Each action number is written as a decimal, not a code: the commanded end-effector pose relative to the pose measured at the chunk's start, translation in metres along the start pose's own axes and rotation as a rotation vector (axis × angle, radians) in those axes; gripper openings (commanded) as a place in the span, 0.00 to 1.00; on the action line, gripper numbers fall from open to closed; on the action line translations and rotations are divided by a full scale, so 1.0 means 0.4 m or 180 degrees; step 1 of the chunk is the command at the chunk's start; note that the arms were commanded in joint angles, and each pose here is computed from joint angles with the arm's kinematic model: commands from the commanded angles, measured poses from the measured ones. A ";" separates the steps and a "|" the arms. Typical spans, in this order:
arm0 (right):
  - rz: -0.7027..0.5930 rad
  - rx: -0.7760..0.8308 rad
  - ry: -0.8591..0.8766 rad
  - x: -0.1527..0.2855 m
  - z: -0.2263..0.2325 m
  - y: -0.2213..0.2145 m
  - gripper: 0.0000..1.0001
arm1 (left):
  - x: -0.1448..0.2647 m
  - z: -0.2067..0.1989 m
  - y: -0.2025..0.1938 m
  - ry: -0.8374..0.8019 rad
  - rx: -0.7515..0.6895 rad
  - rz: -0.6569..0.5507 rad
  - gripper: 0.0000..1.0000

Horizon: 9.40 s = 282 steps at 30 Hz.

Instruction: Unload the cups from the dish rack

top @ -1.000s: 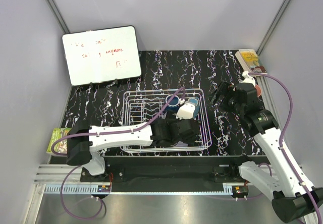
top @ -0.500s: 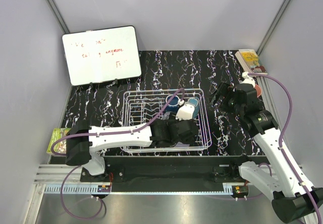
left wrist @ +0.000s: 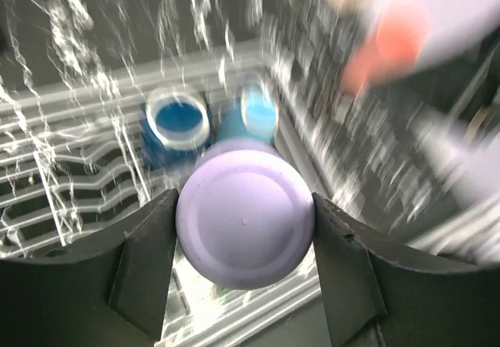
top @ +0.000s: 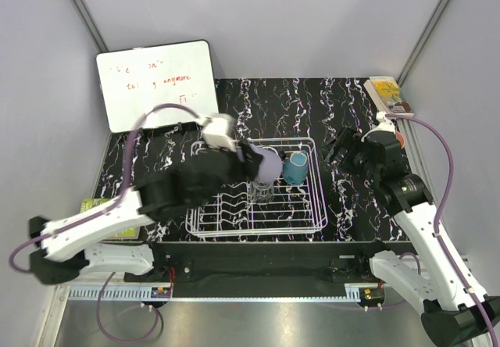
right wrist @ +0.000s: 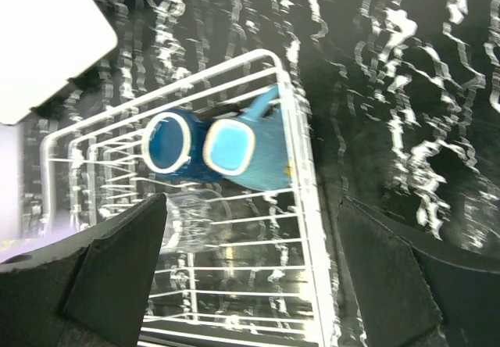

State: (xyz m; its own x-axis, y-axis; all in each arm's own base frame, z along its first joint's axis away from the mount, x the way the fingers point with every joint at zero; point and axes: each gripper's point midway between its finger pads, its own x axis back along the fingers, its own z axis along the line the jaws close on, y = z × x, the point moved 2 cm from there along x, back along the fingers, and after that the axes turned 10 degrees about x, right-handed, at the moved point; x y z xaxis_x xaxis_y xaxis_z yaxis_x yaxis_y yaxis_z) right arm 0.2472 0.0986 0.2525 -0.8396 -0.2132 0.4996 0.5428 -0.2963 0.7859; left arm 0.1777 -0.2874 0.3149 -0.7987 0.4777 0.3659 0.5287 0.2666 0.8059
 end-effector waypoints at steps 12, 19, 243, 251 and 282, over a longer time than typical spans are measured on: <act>-0.0379 -0.0450 0.2027 0.111 0.240 0.060 0.84 | 0.059 0.083 0.187 -0.1903 0.1170 -0.0935 0.00; -0.0510 -0.0480 0.2581 0.160 0.288 0.077 0.83 | 0.040 0.060 0.163 -0.2599 0.1295 -0.0678 0.00; -0.0465 0.1146 -0.0398 0.003 0.158 -0.027 1.00 | -0.327 0.204 -0.336 0.0736 -0.0074 0.1231 0.99; -0.0479 0.1117 -0.0394 0.008 0.149 -0.031 1.00 | -0.334 0.204 -0.325 0.0725 -0.0160 0.1172 0.69; -0.0631 0.0649 0.0764 0.102 0.256 -0.004 1.00 | -0.102 0.072 0.106 -0.1169 0.0880 -0.0291 0.00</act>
State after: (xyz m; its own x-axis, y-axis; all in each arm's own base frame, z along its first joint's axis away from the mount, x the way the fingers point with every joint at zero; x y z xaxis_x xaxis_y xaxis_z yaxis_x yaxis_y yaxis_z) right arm 0.2215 0.1710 0.2745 -0.8920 -0.2356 0.3858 0.4016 -0.0213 0.9155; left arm 0.2461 -0.2620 0.2916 -0.7816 0.5475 0.2988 0.5571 0.3975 0.7291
